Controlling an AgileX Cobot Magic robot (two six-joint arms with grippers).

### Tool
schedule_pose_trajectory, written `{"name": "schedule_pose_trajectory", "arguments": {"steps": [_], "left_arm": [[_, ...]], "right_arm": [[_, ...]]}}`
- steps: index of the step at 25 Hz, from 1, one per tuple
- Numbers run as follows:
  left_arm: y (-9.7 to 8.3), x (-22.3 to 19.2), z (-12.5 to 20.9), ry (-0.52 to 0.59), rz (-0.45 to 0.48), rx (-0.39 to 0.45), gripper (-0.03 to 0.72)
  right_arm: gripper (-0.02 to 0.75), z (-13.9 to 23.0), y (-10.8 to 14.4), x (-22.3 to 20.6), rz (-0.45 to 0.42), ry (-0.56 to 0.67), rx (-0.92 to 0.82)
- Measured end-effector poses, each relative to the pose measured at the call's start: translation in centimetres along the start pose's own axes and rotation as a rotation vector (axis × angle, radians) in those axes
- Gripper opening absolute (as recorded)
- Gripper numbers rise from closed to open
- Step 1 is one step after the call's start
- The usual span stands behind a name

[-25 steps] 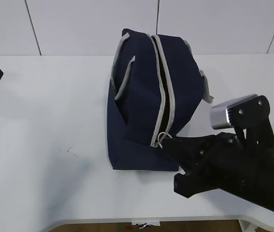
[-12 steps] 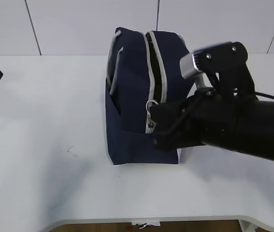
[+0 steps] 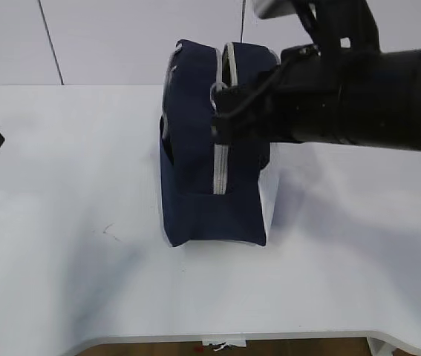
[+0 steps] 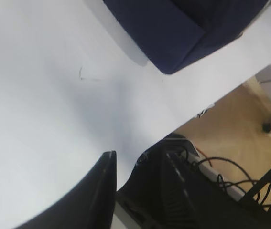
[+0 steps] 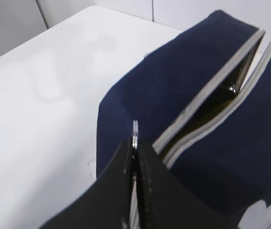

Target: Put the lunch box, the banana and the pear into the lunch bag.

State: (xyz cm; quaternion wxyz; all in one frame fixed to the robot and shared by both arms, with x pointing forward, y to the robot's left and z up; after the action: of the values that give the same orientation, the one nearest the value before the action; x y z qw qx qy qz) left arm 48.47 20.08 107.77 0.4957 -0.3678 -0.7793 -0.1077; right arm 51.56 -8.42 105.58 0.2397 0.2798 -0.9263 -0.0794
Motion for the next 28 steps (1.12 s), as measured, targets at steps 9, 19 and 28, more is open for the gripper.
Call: {"name": "schedule_pose_trajectory", "arguments": {"steps": [9,19,28], "left_arm": [[0.1,-3.1,2.5,0.048,0.047,-0.04,0.244],[-0.4,-5.4,0.4,-0.17,0.02,-0.133,0.253],[-1.5,-8.9,-3.0,-0.286,-0.017,-0.219,0.4]], "right_arm": [[-0.009,-2.4,0.7,-1.8,0.003,-0.013,-0.017],[-0.009,-3.6,1.1,-2.7,-0.005,-0.028,-0.054],[-0.009,-3.6,1.1,-2.7,-0.004,-0.027,-0.054]]}}
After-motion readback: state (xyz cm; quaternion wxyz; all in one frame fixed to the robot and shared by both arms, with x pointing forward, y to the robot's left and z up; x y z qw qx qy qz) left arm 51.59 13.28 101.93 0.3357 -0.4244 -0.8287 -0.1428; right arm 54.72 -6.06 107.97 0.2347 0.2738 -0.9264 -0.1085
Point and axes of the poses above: a point on each arm's last joint axis where the gripper is mounted, x pointing back along that axis away from the gripper, y along the wrist's bending axis when the last joint is at zero, z = x × y, the point moved 5 cm from there along -x, pointing out along that axis toward the gripper, and after that the axes turned 15 degrees about -x, right-handed, at the moved point
